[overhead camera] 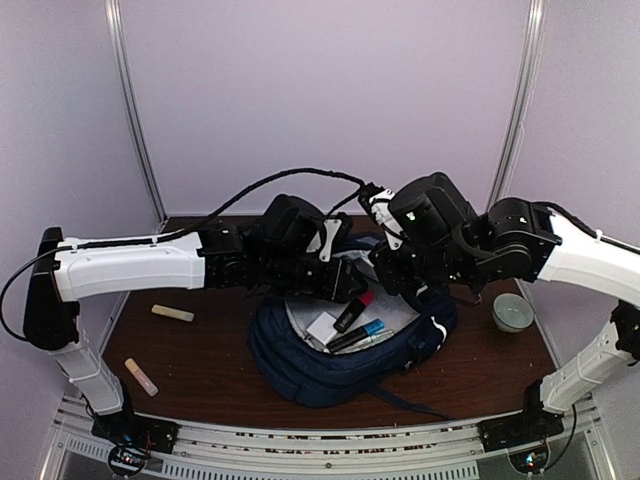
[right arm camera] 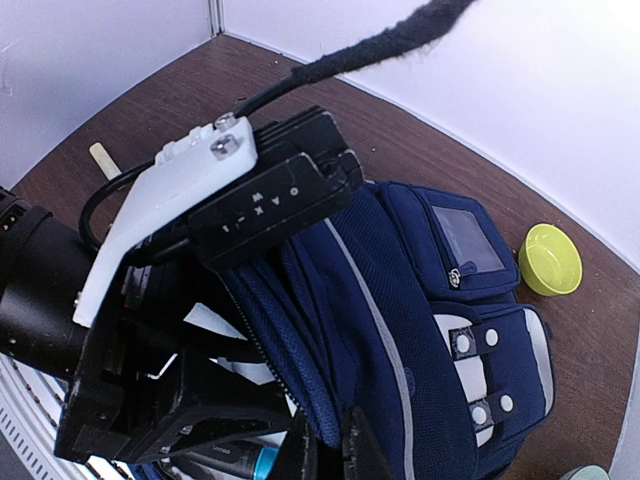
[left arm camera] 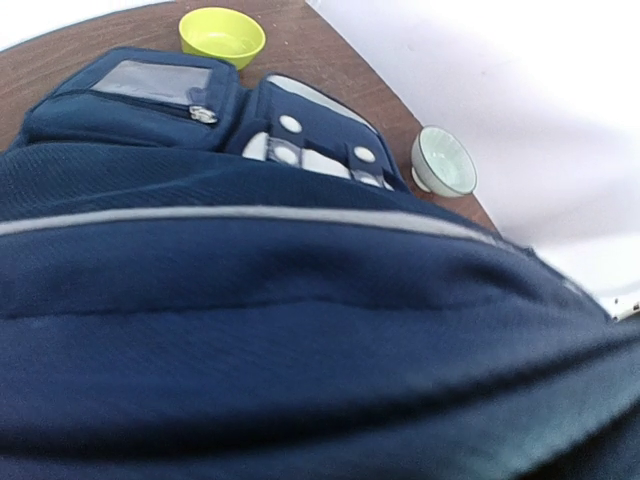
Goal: Pack the student bag
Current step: Place the pen in the second largest pocket of the bag, then pick up the pen at the center of the board.
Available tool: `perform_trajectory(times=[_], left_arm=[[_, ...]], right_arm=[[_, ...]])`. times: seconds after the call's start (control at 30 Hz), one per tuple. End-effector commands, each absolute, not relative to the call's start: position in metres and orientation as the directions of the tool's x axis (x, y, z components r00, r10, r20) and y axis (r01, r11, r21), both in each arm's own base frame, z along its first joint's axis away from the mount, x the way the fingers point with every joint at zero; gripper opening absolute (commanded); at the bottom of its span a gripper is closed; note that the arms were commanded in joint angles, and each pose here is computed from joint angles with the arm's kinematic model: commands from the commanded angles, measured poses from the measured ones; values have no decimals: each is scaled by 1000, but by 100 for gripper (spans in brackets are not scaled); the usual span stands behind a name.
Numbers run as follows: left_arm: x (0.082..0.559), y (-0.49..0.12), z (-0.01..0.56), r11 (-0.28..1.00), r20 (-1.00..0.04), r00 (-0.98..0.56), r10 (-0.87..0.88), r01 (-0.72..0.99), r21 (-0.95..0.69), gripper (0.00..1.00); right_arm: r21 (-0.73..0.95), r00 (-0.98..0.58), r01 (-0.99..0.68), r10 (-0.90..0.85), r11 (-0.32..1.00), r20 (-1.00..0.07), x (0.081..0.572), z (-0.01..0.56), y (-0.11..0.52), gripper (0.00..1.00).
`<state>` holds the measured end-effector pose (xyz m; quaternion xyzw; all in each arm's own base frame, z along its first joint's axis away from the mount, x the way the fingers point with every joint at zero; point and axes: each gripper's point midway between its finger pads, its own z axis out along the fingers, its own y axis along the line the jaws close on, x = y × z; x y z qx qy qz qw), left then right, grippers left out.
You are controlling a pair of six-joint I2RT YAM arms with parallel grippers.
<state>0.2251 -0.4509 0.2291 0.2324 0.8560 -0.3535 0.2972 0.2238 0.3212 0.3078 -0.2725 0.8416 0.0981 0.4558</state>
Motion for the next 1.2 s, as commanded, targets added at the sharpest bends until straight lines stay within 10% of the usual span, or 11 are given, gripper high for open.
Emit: perform_trajectory(times=[0.0,0.57,0.8,1.17], left_arm=[[237,-452,233,666,-691,-708,147,587,-460,54],[219,-313,244,890,-748,-651,128,409,-204,97],[239,-189,180,999,-672,-740,23,42,-11,98],[277,-99,143,849,-543,-657,-524,-458,-265,98]], right_arm=[[14,-360,-491,-189,871,-914,228,366,306,0],[48,-385,-519,-183,854,-905,227,352,320,0],[87,-419,-521,-165,849,-893,225,334,326,0],[139,-457,-508,-129,850,-880,220,314,322,0]])
